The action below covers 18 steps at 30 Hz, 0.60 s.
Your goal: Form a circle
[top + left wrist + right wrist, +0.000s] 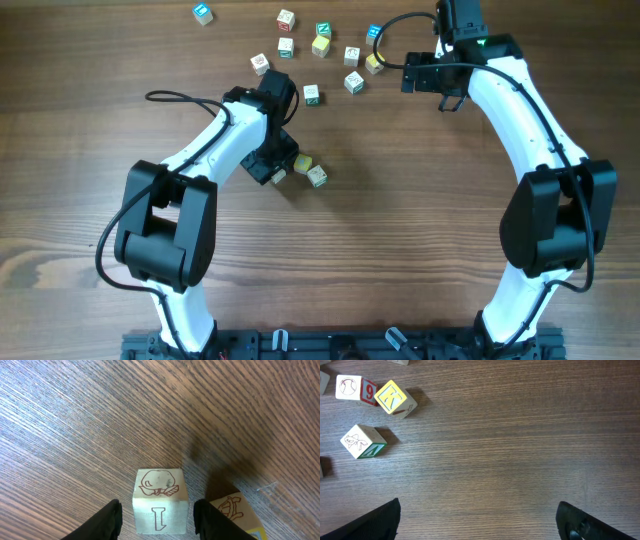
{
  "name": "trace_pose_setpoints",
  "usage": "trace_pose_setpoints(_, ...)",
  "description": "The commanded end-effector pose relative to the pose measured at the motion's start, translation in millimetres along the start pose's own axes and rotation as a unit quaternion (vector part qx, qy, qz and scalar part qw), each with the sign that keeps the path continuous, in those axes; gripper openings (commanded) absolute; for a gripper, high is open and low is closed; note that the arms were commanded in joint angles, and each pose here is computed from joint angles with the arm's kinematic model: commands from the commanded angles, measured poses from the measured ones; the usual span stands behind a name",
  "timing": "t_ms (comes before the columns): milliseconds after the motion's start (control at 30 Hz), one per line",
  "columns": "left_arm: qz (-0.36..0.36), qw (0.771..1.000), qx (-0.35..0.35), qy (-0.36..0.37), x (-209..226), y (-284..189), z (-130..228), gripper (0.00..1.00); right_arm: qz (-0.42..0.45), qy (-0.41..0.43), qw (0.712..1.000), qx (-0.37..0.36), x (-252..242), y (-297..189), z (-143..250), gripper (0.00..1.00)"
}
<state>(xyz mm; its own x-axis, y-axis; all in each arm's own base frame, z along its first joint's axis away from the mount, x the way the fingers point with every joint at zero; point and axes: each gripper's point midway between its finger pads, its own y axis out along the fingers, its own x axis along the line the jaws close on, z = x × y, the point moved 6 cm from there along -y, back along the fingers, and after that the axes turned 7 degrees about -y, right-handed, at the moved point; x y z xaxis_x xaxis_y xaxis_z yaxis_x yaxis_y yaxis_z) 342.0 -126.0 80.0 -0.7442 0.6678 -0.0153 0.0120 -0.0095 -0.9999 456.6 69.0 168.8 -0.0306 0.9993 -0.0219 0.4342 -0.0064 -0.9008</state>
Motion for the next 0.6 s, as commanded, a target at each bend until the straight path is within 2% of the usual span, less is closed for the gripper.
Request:
trace_pose_setpoints(0,-0.005,1.0,-0.007,-0.002,3.8,-1.5,-1.2,0.47,0.004,-0.006,1.0,-0.006,0.7,-1.5,-3.3,1.0)
trace_pose_setpoints(233,-0.005,1.0,-0.005,-0.002,3.9,-1.5,-0.6,0.38,0.004,-0.006,1.0,-0.006,0.7,-1.5,-3.3,1.0)
trace_pose_setpoints(567,0.008,1.0,0.0,-0.002,-0.5,-1.5,-0.3,0.38,0.004,-0.005,1.0,-0.006,0.7,-1.5,-3.3,1.0)
